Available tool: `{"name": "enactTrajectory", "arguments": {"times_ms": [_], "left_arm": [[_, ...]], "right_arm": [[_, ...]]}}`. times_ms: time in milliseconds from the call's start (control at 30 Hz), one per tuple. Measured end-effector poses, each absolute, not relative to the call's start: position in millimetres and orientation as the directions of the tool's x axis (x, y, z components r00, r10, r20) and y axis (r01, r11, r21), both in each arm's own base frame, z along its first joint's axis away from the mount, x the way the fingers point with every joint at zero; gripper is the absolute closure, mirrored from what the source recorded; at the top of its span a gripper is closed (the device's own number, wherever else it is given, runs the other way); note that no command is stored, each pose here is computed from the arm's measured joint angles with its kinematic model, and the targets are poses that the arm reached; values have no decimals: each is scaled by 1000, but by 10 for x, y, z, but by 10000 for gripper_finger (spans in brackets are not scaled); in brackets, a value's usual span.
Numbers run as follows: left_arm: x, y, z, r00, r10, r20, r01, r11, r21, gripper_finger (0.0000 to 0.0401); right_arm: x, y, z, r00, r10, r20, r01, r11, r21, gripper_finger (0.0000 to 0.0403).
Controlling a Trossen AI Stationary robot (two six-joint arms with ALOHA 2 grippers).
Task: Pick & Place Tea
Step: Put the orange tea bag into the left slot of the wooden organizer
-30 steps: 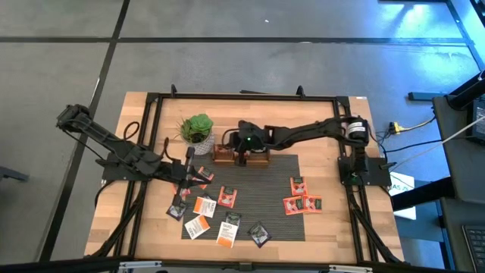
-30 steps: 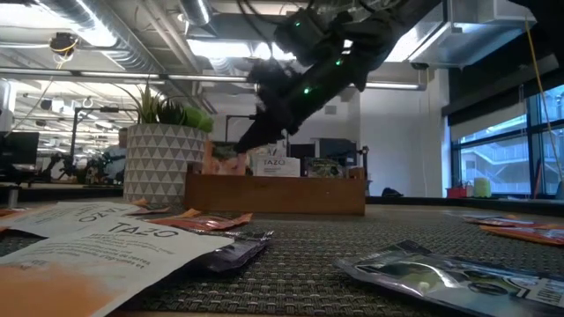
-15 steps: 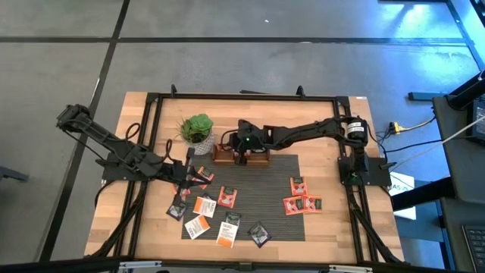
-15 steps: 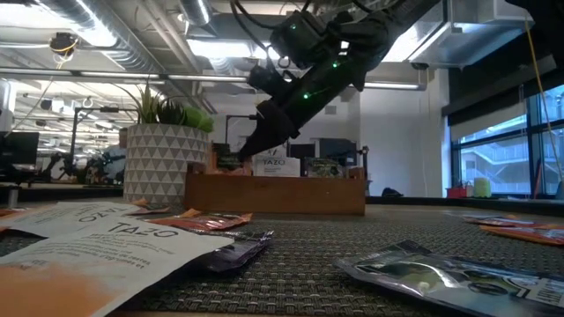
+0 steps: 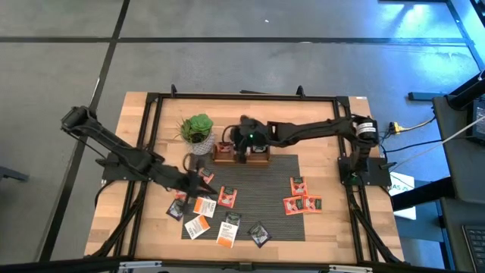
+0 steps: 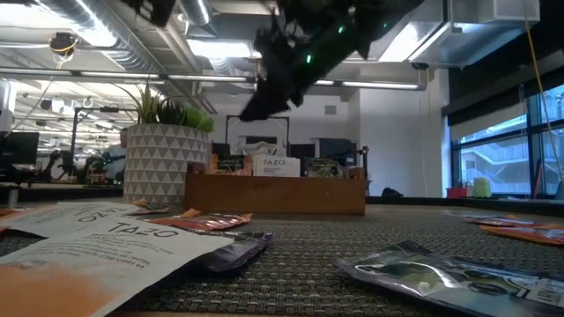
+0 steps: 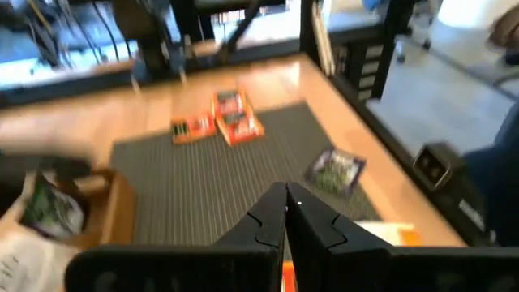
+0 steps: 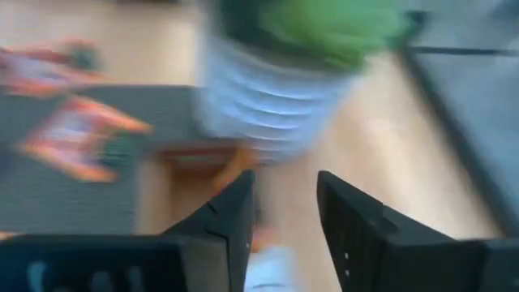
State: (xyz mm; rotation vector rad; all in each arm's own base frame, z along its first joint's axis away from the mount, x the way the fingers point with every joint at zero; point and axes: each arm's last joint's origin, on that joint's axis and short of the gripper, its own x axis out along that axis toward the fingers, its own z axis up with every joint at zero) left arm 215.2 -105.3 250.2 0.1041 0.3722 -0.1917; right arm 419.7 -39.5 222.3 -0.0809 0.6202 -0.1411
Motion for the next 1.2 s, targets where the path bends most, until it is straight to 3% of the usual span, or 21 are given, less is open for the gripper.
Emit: {"name": "enactTrajectory", "arguments": {"times_ms": [133, 233, 467, 800, 1200], "left_arm": [[2291, -1127, 2269, 881, -150, -448, 198, 978, 62, 390], [2410, -1190, 2091, 867, -141, -478, 177, 984, 32, 392], [2552, -1264, 1674, 801, -100, -591, 152, 988, 39, 398], [2594, -1289, 1386, 731, -84, -677, 101, 995, -14, 399], [2664, -1250, 1088, 663, -69, -746, 30, 997, -66, 399]], "right_arm": [[4199, -127, 2214, 805, 97, -585, -22, 991, 134, 265], [4219, 87, 2127, 777, 191, -600, -73, 974, 215, 265], [4243, 426, 1846, 710, 208, -673, 0, 955, 295, 265], [4279, 476, 1412, 618, 204, -759, 160, 913, 376, 265], [4306, 494, 1184, 567, 282, -774, 172, 878, 446, 265]]}}
